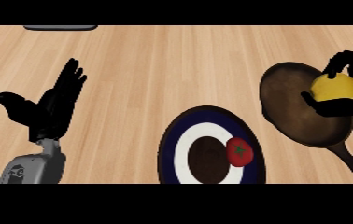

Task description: Pick the lemon from the plate and place it in the pan

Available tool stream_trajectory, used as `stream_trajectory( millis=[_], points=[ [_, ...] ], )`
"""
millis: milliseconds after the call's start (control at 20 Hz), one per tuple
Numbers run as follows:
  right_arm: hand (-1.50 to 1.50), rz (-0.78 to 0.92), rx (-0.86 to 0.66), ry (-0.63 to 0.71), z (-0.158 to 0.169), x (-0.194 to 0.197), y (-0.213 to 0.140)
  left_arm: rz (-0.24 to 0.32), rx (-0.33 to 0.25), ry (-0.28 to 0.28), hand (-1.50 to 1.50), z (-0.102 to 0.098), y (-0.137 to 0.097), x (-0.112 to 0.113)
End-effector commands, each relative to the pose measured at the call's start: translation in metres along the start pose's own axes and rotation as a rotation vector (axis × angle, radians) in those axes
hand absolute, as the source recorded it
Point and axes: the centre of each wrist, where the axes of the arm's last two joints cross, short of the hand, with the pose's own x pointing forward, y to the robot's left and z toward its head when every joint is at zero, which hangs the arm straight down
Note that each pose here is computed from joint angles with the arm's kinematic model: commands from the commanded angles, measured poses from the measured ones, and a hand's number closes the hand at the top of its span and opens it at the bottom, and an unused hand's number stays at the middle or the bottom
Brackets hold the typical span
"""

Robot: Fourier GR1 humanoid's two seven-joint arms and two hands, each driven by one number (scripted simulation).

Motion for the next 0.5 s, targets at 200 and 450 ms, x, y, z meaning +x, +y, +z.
stream_trajectory(
  millis=[200, 450],
  points=[
    [1.50, 0.009, 0.073, -0.030, -0.029, -0.040, 0.058, 0.000, -0.008, 0.016, 0.00, -0.003, 0.006, 0.005],
    [-1.50, -0.061, 0.162, 0.238, -0.026, -0.064, 0.076, 0.001, -0.001, -0.001, 0.00, 0.009, -0.002, -0.005]
  ],
)
